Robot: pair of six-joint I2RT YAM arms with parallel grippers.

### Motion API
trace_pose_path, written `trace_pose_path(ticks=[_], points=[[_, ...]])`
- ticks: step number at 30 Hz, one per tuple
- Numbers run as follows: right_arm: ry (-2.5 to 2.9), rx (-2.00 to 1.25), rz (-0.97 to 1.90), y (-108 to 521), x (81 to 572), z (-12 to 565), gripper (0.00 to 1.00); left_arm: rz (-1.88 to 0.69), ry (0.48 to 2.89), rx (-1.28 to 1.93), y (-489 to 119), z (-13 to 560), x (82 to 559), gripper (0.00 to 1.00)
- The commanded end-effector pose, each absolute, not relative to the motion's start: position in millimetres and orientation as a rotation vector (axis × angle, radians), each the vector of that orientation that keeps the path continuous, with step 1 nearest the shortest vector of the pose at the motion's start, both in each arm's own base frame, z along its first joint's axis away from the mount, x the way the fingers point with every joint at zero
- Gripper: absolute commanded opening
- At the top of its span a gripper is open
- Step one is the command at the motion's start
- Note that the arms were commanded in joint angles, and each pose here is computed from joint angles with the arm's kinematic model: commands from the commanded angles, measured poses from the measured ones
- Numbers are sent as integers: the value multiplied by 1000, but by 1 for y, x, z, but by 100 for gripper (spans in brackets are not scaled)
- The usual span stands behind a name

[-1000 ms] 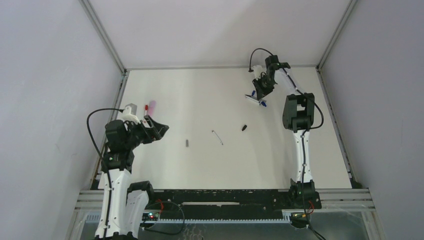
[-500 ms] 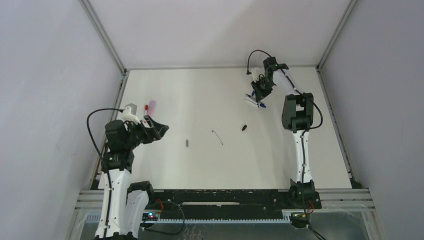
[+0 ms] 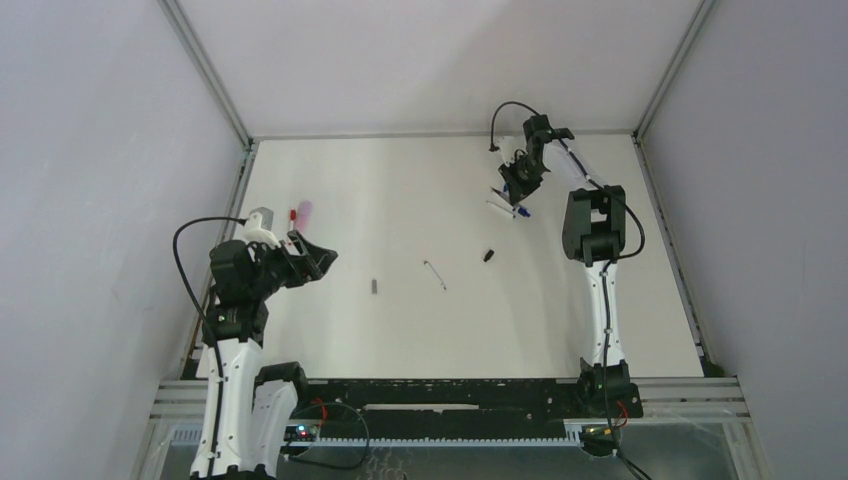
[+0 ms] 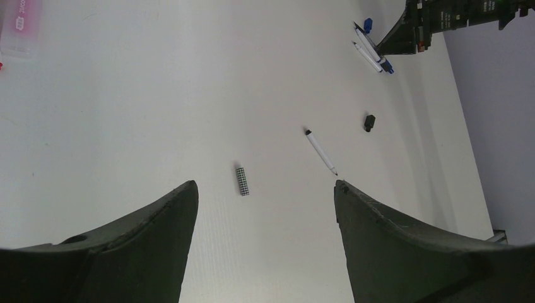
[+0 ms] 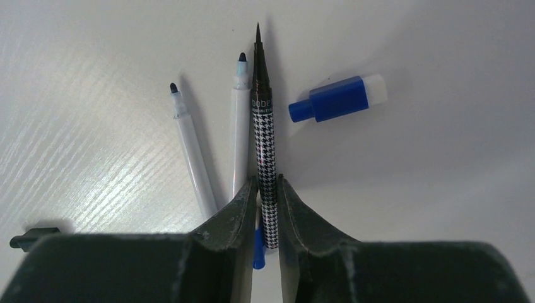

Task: Insert the pens into the pen caps
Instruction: Pick up the pen from the center of the board.

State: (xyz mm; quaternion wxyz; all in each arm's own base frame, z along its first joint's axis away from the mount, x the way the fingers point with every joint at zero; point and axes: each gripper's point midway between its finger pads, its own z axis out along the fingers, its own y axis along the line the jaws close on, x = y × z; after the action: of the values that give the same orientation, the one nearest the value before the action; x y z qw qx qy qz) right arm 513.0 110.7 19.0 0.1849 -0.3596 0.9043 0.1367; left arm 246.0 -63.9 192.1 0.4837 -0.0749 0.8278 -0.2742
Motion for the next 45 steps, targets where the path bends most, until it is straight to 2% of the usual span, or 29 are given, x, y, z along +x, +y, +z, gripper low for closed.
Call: trace_pose_path(ticks=[1,6,14,26,45], points=[[2588,-1086,414,122,492,11,24,-679,1986,-163,-65,197,248,83],[2564,-1105,447,130,489,17,14,-680,1986,-164,-64,197,248,83],[2490,-1105,481,140,489,38,6,-679,1982,-164,-64,198,248,83],[2422,-1033,479,138,499,68,3,-679,1979,-168,-63,198,248,83],[2338,-936,655,141,493,109,2,-684,1969,-157,-64,200,247,83]])
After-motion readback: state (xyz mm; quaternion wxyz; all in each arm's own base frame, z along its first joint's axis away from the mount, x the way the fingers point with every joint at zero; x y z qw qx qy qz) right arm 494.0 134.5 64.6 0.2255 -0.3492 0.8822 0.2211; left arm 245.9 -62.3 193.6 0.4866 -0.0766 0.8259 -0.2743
